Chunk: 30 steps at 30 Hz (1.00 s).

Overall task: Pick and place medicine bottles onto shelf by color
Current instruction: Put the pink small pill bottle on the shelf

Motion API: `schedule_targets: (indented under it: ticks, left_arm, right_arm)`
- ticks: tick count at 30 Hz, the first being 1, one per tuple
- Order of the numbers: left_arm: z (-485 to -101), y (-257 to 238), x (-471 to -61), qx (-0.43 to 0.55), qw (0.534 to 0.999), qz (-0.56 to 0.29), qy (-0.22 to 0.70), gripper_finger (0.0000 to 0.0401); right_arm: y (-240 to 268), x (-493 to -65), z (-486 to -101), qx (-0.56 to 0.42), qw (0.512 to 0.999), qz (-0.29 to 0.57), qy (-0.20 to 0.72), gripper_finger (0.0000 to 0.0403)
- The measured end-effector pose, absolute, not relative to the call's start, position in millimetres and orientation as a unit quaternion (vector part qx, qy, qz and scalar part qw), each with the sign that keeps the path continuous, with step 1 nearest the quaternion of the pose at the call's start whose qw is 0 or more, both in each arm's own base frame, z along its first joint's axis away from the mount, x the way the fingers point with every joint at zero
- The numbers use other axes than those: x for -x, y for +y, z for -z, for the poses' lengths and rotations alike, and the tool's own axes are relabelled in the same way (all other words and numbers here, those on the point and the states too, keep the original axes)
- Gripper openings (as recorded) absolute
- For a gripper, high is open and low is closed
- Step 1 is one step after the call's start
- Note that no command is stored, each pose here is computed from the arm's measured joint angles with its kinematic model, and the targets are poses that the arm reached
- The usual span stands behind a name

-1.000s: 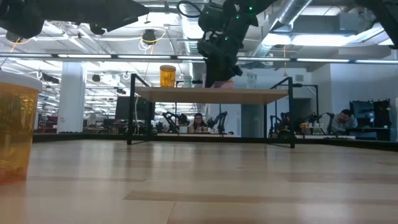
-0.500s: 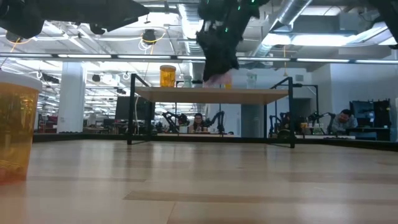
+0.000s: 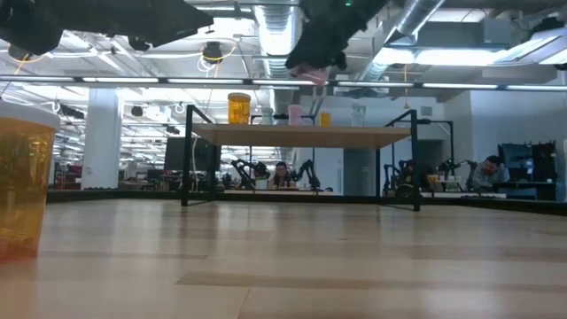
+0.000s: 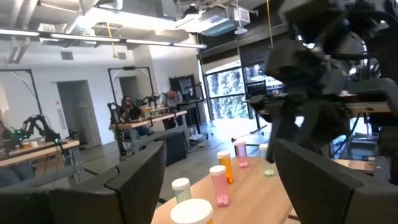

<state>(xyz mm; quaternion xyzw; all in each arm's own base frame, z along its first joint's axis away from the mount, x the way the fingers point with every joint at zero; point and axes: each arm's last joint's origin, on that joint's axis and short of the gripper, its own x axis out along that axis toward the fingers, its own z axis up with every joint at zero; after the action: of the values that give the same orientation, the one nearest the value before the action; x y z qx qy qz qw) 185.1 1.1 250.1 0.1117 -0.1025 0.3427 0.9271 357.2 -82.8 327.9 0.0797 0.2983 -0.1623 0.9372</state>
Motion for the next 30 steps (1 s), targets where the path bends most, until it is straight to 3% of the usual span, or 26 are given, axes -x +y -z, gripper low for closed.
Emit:
schedule_targets:
  ticks: [7, 12, 22, 30]
  left_arm:
    - [-250.4, 1.2, -184.9, -0.107, 0.927, -0.343, -0.105, 0.0288]
    - [-250.4, 1.2, -184.9, -0.099, 0.928, -0.342, -0.109, 0.0288]
    - [-250.0, 0.1, -186.5, -0.080, 0.940, -0.308, -0.122, 0.0288]
    - [-255.5, -2.1, -203.4, -0.041, 0.968, -0.218, -0.120, 0.0288]
  right_arm:
    - [-74.4, -314.6, -315.0, -0.065, 0.978, 0.163, 0.109, 0.0138]
    - [-70.1, -297.5, -288.5, -0.040, 0.979, 0.198, -0.007, 0.0140]
    - [-77.3, -298.3, -251.5, -0.025, 0.971, 0.230, -0.065, 0.0141]
    - [-65.2, -300.5, -264.1, -0.054, 0.970, 0.179, -0.154, 0.0142]
